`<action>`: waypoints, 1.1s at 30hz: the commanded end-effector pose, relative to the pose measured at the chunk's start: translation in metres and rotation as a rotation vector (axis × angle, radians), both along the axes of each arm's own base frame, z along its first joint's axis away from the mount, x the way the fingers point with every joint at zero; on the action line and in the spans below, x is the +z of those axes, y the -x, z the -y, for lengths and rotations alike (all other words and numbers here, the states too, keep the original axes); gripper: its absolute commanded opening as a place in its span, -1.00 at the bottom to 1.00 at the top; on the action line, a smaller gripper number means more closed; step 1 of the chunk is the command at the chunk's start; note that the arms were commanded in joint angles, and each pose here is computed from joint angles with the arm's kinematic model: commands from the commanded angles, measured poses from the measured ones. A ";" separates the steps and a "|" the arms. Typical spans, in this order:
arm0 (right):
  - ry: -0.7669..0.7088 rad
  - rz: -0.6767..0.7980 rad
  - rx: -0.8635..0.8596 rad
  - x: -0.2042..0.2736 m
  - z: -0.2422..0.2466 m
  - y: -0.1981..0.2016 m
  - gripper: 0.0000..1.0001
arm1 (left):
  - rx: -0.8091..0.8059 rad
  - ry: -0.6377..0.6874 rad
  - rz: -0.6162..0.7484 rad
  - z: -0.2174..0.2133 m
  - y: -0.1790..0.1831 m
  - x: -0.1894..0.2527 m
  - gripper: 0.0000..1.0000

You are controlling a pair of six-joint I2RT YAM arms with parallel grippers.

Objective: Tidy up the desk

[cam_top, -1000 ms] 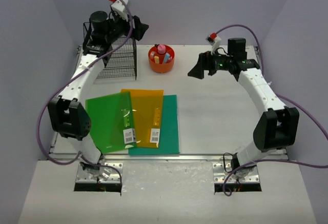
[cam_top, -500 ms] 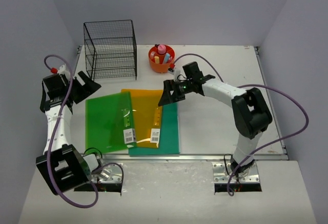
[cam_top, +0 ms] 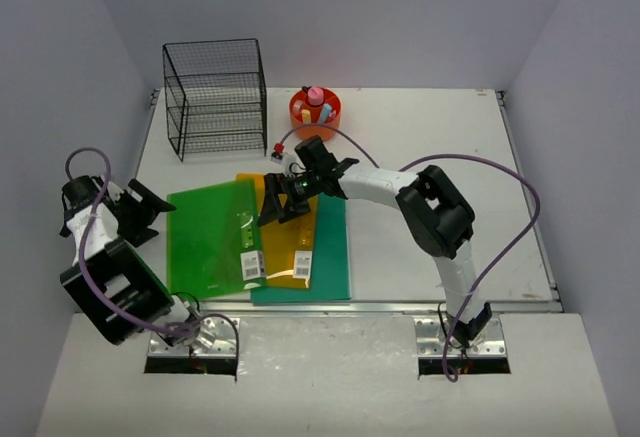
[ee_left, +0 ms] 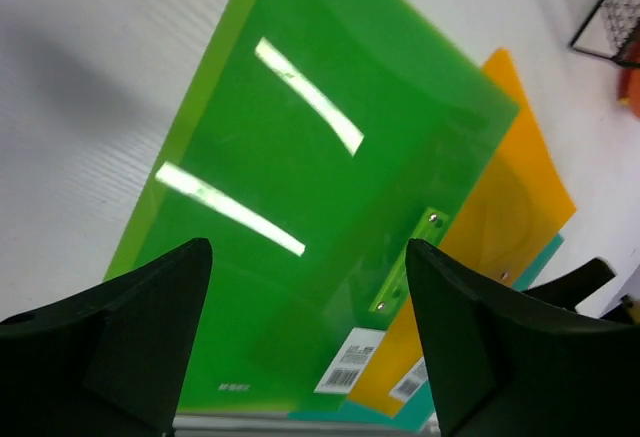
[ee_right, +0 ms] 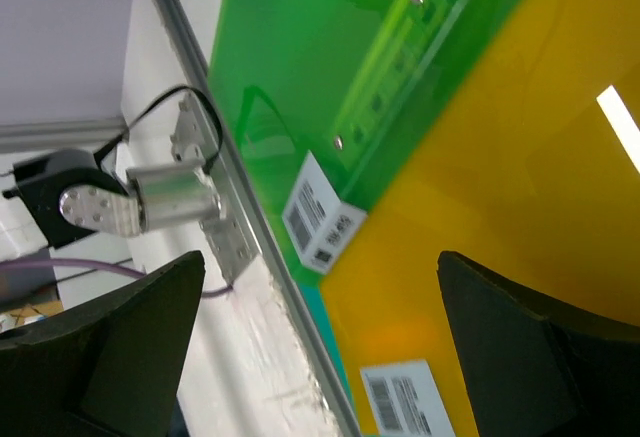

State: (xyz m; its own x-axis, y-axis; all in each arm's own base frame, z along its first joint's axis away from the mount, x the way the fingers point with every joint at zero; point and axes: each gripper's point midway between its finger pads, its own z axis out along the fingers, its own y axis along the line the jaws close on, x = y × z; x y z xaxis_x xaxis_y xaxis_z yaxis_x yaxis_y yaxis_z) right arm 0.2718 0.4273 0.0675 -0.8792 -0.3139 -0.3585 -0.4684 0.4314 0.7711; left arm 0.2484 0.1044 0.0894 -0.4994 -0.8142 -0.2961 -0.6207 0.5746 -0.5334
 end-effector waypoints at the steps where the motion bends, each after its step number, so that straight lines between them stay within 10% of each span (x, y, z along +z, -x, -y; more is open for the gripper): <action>1: -0.044 0.010 -0.061 0.007 -0.023 -0.024 0.97 | -0.134 0.015 -0.003 -0.024 -0.020 -0.008 0.31; 13: 0.182 -0.111 -0.209 -0.063 0.000 -0.026 0.97 | -0.158 0.090 -0.138 -0.011 -0.014 -0.080 0.25; 33: 0.023 -0.347 -0.194 -0.089 -0.033 -0.007 0.86 | -0.428 0.153 -0.169 0.073 -0.031 -0.101 0.21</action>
